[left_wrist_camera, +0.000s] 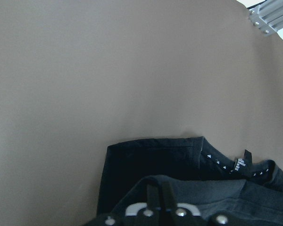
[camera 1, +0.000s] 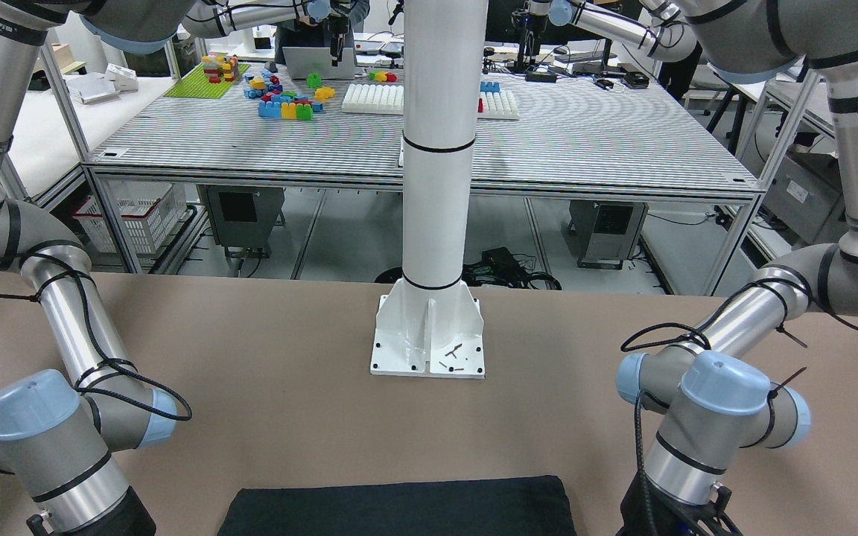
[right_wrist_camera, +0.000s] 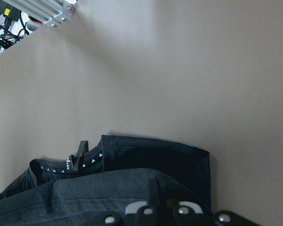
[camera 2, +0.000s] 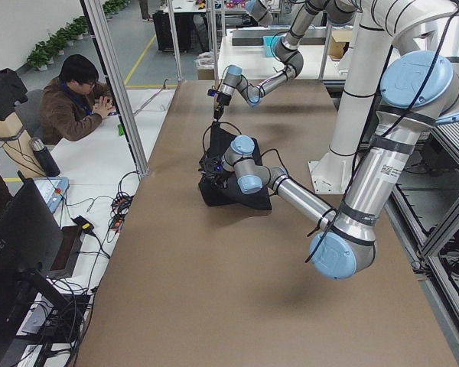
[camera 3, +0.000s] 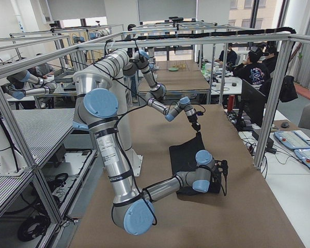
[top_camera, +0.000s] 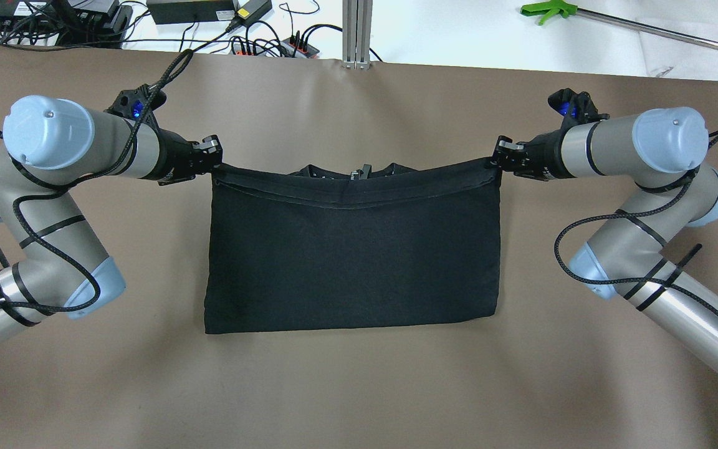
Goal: Fold clothes
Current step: 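Lay the hem down near the collar and open both grippers, then move the right gripper down to the folded shirt's corner nearest the robot and grasp it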
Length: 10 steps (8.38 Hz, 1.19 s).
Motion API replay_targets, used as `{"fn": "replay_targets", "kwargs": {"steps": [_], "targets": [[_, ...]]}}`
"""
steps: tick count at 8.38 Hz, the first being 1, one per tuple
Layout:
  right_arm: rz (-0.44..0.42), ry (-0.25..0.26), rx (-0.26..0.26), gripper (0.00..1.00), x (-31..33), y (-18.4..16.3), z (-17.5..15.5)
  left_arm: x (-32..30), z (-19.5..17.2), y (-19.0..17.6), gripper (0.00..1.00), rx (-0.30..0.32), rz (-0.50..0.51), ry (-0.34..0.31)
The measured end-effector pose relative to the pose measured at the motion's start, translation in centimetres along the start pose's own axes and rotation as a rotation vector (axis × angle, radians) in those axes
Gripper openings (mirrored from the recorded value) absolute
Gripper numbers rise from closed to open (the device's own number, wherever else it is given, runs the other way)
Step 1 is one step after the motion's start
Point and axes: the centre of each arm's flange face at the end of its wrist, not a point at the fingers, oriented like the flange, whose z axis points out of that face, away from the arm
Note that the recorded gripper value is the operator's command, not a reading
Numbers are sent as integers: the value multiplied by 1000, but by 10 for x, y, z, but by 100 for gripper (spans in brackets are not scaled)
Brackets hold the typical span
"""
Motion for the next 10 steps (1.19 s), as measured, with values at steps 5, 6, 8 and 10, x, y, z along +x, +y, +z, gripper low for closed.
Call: {"fn": "replay_targets", "kwargs": {"steps": [5,6,8,10], "targets": [[5,28,-8,94,10,1,2,-4,1,-2,100,13,15,-3],[11,32,-12,94,12,2,2,-2,0,-2,100,18,15,0],[18,49,-64,94,24,33,6,1,-2,-4,100,33,13,8],[52,68,-132,94,42,82,6,4,-9,-6,100,50,12,17]]}}
